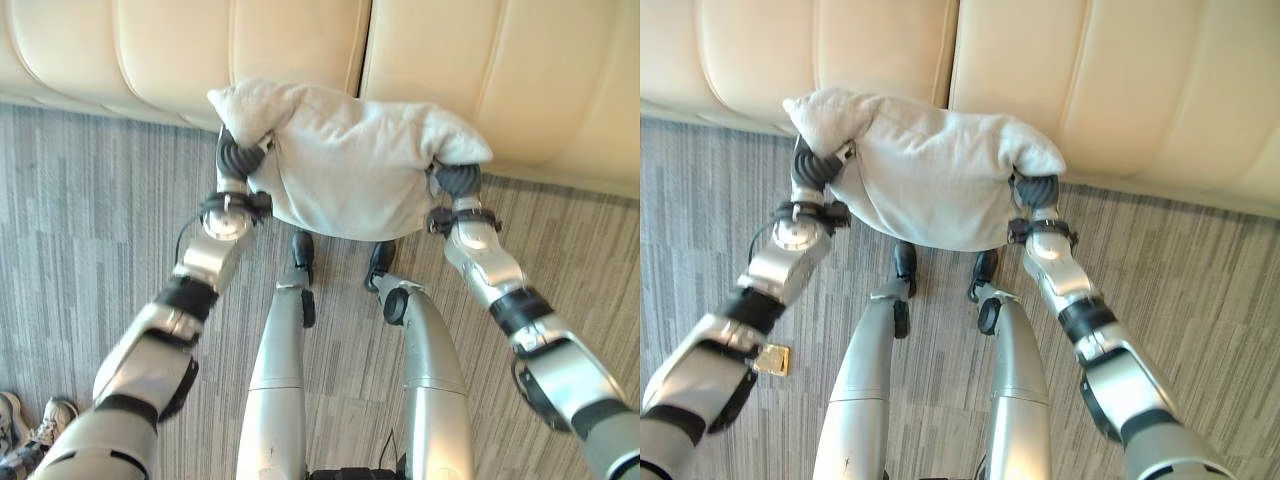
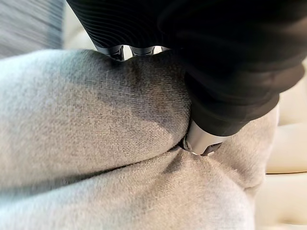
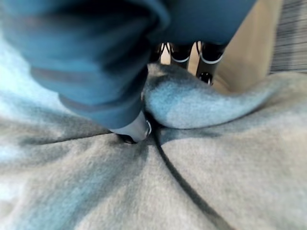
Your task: Pick up all the scattered cushions and arrange them neatly on the sofa.
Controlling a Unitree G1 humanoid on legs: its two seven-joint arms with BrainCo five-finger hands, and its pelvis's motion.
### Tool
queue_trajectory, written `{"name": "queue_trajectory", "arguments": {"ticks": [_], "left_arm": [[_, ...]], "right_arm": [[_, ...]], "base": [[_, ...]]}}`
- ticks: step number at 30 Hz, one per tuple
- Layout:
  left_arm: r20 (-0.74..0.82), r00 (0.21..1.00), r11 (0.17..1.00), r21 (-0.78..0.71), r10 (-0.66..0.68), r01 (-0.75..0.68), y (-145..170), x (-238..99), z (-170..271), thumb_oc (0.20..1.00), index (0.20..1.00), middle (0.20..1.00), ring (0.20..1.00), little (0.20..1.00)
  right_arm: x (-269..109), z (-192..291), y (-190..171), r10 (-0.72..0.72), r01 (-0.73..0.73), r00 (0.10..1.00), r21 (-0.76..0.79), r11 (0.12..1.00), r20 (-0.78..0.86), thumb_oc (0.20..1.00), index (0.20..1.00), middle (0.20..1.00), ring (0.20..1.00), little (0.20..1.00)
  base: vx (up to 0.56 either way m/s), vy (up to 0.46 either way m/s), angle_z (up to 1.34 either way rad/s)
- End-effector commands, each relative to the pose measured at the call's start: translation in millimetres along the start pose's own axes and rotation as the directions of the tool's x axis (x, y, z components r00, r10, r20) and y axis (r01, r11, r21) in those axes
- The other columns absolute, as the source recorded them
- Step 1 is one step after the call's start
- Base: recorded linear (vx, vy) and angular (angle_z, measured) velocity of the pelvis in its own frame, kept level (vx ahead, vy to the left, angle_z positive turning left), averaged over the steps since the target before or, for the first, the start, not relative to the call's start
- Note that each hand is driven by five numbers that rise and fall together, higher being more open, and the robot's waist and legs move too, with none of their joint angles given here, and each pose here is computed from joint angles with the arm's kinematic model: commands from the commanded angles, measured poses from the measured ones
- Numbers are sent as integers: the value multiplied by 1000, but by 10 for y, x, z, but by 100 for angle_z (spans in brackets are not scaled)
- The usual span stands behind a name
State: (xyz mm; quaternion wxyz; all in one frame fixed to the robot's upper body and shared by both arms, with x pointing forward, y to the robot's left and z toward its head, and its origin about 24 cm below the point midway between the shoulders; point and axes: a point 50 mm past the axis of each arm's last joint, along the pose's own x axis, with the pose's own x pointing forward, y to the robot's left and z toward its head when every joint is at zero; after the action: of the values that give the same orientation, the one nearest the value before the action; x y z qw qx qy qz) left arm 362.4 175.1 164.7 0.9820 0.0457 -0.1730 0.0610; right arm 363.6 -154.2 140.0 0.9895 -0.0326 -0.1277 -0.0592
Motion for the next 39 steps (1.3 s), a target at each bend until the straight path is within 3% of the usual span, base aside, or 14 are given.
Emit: {"name": "queue_trajectory", "arguments": {"ticks": [1, 8, 17, 31, 39], "left_arm": [[187, 959, 969, -90, -211, 231, -558, -284, 225, 200, 200, 200, 200, 200], [31, 970, 965, -102, -241, 243, -248, -976, -243, 200, 200, 200, 200, 200], [-139, 969, 977, -83, -205, 195, 173, -1493, -496, 200, 200, 200, 200, 200], [-214, 960, 983, -23, -182, 181, 328, -1623, -587, 200, 200, 200, 200, 200], [-220, 964, 989, -30, -151, 148, 380, -1657, -604, 200, 200, 200, 200, 200]], "right_arm": [[-304, 310, 521, 254, -283, 940, 108, 953, 227, 200, 200, 200, 200, 200], [-988, -126, 177, 328, -342, 939, 186, 921, 101, 200, 200, 200, 200, 200], [-1313, -230, -243, 310, -310, 951, 120, 943, 24, 200, 200, 200, 200, 200], [-1387, -308, -269, 340, -336, 940, 97, 937, -27, 200, 200, 200, 200, 200], [-1405, -307, -361, 319, -314, 947, 94, 945, -37, 200, 200, 200, 200, 200]], "base": [[14, 2, -4], [199, 17, -10], [224, 55, -7], [109, 131, -26], [384, -56, 13]]}}
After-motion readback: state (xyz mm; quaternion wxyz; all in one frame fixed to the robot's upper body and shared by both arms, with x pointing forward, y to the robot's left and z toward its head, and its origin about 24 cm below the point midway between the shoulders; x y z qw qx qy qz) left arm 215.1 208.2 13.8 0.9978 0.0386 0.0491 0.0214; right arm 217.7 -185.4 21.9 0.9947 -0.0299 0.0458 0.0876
